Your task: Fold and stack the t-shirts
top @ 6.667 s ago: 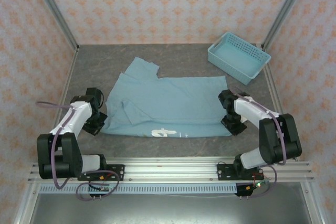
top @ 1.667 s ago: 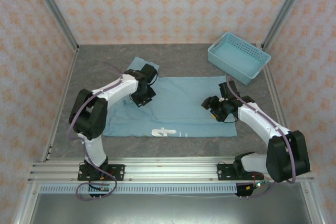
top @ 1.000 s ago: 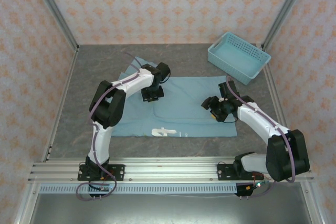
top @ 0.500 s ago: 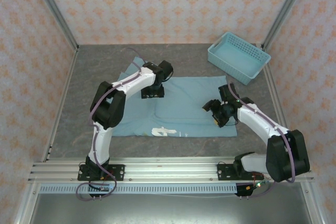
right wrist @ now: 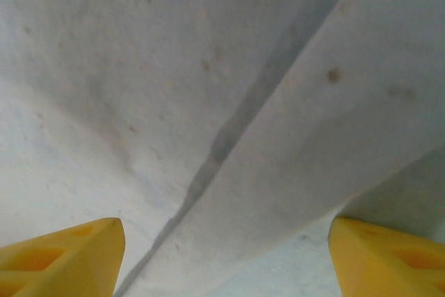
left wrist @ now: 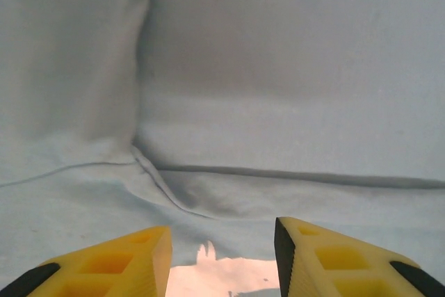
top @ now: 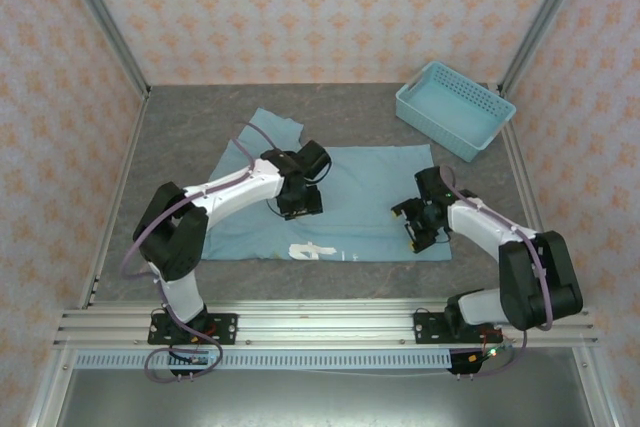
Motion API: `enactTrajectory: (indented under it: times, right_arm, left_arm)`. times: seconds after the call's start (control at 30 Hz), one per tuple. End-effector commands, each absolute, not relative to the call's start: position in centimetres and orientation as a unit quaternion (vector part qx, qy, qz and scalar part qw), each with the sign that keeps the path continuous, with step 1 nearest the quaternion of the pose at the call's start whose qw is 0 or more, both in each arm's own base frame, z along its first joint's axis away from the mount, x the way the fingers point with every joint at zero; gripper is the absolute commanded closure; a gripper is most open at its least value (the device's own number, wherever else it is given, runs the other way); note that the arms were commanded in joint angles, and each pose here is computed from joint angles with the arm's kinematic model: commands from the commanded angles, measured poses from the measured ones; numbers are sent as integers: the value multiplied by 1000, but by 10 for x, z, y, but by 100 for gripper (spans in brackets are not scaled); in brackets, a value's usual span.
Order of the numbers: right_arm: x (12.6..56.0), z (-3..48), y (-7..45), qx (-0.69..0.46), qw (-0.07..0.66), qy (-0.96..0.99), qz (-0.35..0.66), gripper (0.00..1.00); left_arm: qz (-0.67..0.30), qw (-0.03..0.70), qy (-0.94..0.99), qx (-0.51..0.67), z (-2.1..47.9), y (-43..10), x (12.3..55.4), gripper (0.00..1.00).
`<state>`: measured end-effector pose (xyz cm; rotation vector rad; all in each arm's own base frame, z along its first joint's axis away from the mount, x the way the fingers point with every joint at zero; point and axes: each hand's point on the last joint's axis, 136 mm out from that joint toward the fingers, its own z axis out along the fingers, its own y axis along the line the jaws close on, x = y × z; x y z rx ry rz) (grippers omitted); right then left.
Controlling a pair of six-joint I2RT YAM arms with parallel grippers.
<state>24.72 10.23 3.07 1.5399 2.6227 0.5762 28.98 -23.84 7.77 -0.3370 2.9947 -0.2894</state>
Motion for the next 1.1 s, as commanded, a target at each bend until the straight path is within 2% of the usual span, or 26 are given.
enactTrajectory:
  times: [0.0,0.43,0.6,0.83,1.07]
  right_arm:
    - [262,37,94,516,41,837,177,23]
    - [292,44,83,537,54,823,178,25]
    - [310,45,76,538,60,824,168,28]
    - [332,41,73,546,69,817,175,34]
    - [340,46,67,535,78,825,166,38]
  left_arm:
    - [-134,61,984,-102,82,-259,294,58]
    - [-145,58,986,-55,80,-285,290,59]
    - [-149,44,987,-38,73,-295,287,66]
    - [-156,36,987,-35,68,-303,288,70]
    - [-129,9,991,-22,46,-301,284,83]
